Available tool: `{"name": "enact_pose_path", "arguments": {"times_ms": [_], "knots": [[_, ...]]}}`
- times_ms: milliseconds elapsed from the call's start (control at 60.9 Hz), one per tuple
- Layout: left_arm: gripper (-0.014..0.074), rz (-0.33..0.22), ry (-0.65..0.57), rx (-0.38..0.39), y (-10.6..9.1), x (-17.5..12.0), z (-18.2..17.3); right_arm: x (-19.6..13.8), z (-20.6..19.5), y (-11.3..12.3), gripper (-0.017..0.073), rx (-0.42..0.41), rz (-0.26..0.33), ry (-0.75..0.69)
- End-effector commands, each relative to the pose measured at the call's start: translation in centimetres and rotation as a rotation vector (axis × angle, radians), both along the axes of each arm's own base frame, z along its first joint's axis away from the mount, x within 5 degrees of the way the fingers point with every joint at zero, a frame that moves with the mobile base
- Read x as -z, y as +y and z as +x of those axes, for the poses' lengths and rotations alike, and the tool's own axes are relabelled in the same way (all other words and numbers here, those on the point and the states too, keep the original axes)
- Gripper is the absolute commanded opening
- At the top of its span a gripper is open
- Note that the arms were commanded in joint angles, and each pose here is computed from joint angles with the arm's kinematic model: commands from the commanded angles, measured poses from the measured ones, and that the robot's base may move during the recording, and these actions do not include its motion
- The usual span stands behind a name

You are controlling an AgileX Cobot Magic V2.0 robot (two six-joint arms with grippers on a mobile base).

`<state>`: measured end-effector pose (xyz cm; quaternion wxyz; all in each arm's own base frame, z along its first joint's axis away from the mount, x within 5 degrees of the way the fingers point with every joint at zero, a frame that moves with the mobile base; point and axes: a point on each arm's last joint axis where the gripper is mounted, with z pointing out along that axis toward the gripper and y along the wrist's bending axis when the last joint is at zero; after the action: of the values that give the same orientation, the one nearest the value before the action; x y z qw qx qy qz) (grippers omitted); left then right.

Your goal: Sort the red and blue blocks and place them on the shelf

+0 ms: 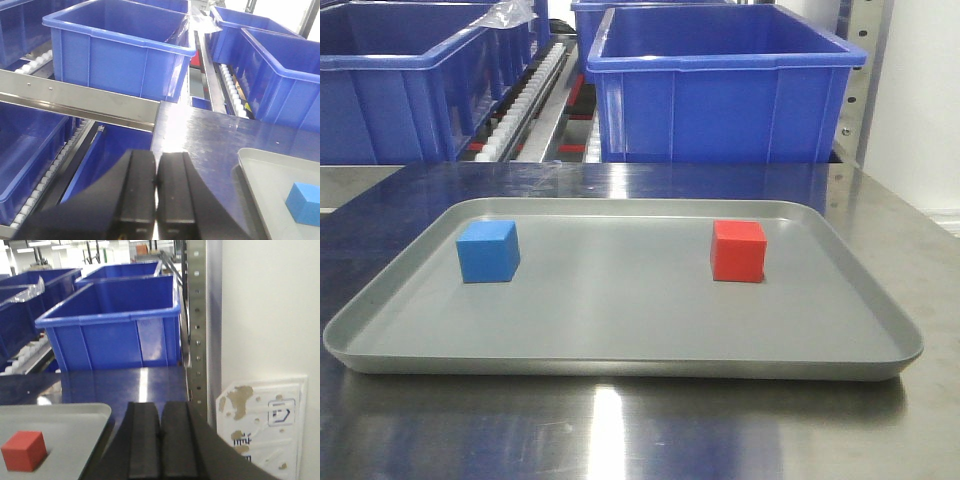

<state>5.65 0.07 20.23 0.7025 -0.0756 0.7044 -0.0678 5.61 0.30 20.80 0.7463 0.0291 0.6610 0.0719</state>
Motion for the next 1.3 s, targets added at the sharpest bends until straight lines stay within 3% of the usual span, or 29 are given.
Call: {"name": "enact_pose_path", "arguments": {"times_ms": [0, 460, 673, 936, 1116, 1280], "knots": [[0.0144, -0.009, -0.077, 0.004, 0.0, -0.1, 0.0, -1.9, -0.5, 0.0, 0.005, -0.002, -0.002, -0.157], [0.0144, -0.009, -0.077, 0.004, 0.0, -0.1, 0.0, -1.7, -0.4, 0.0, 0.005, -0.002, 0.015, -0.114], [0.0144, -0.009, -0.077, 0.004, 0.0, -0.1, 0.0, -4.2, 2.7, 0.1, 0.005, -0.001, 0.031, 0.173], [0.0144, -0.009, -0.077, 0.004, 0.0, -0.1, 0.0, -9.2, 11.4, 0.8, 0.005, -0.005, 0.078, 0.542], [0.0144, -0.009, -0.077, 0.004, 0.0, -0.1, 0.0, -10.7, 17.4, 1.5, 0.005, -0.024, 0.06, 0.799], [0.0144, -0.009, -0.077, 0.004, 0.0, -0.1, 0.0, -11.5, 21.4, 3.8, 0.005, -0.094, 0.022, 0.904]]}}
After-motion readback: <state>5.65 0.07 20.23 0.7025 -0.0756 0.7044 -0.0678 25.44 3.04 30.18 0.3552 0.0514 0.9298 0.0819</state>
